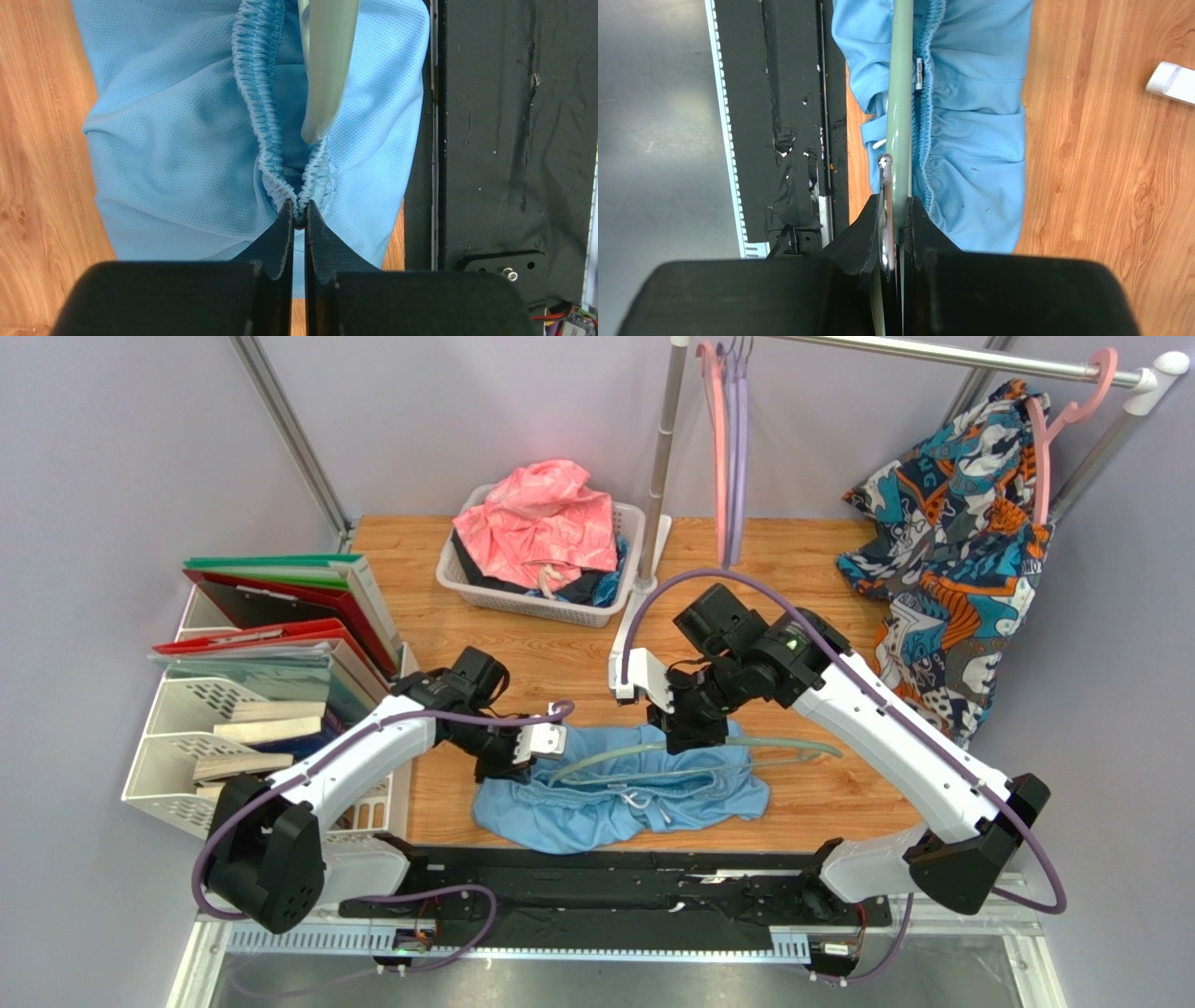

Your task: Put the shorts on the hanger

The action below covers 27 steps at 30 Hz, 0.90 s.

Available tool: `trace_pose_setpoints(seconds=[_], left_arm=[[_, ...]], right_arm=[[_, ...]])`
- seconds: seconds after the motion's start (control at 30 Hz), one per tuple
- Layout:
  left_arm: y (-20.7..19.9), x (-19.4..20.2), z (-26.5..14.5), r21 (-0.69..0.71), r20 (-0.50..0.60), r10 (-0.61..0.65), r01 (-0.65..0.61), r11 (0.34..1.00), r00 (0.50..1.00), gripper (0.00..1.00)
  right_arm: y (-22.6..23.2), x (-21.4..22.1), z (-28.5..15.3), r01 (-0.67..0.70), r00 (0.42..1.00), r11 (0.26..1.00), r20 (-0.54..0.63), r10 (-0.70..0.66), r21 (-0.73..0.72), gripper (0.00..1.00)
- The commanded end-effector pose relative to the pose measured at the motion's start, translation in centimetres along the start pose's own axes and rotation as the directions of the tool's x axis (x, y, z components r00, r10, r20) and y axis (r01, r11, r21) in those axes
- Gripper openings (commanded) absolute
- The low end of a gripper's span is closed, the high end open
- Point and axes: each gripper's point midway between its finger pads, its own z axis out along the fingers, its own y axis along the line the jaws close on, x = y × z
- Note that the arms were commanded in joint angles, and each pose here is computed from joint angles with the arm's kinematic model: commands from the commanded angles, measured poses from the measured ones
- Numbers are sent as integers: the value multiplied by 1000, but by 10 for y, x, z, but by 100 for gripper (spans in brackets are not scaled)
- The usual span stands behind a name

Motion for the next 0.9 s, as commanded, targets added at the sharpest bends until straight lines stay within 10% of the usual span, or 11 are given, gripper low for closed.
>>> trace_pose_setpoints(seconds=[0.0, 0.87], left_arm=[[3, -20, -6, -19, 55, 54, -53, 998, 997, 0], [-11, -98, -51, -29, 131, 6, -2, 1000, 991, 0]], right_arm=[[-4, -14, 5, 42, 998, 999, 41, -42, 4, 0], [-19, -39, 1, 49, 990, 994, 125, -61, 99, 0]])
